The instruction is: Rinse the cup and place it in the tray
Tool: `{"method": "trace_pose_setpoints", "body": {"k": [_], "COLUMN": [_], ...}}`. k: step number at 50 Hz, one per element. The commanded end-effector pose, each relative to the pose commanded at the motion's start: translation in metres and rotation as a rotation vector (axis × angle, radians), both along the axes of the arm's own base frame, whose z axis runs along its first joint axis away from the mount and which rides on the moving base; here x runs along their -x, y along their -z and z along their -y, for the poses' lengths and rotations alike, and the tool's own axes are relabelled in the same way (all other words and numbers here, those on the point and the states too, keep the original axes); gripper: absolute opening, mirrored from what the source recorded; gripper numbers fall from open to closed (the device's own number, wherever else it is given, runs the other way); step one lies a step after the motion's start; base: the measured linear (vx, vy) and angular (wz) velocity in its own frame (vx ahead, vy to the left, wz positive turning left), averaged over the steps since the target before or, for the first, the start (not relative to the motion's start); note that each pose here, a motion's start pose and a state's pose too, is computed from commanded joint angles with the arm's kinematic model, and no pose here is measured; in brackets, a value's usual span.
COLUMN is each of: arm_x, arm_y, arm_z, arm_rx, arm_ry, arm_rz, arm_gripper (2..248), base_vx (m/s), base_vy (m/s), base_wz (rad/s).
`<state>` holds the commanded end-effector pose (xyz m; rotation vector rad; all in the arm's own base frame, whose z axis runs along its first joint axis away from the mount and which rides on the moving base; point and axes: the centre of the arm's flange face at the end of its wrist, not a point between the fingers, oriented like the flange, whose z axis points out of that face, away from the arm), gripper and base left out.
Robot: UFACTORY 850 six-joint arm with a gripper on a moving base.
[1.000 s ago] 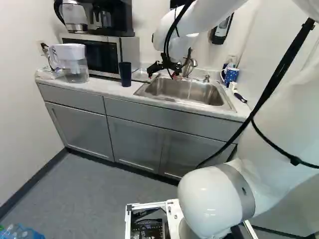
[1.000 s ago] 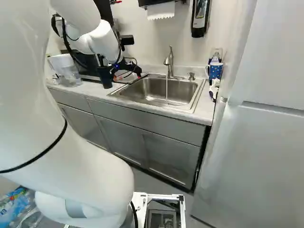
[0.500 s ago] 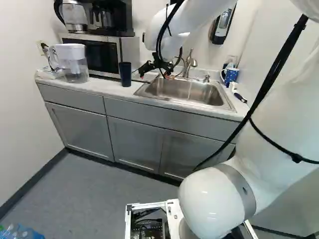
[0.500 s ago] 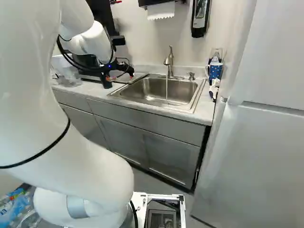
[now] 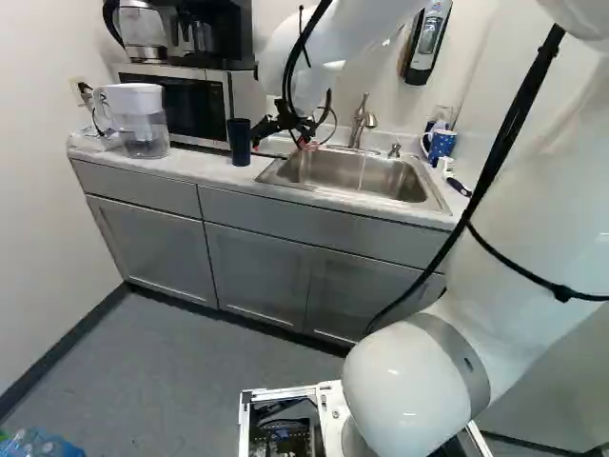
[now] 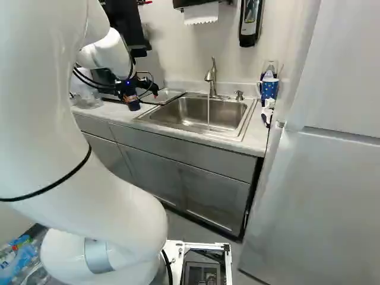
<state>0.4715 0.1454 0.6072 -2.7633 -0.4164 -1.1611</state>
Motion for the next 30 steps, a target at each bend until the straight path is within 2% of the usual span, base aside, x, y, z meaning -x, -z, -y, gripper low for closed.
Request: {"method": "trace_pose_setpoints", "body": {"k": [18, 30], "arm_x": [-0.008, -0.008], "arm_y": [0.0, 0.001], "arm_z": [-0.03, -0.031], "arm_rx": [0.0, 0.001], "arm_ry": [-0.052, -0.053], "arm_rz": [0.0, -0.002], "arm_gripper": [247, 247], "base_vx": [0.0, 0.0], "base_vy": [0.0, 0.0], "base_wz": [0.0, 0.0]}}
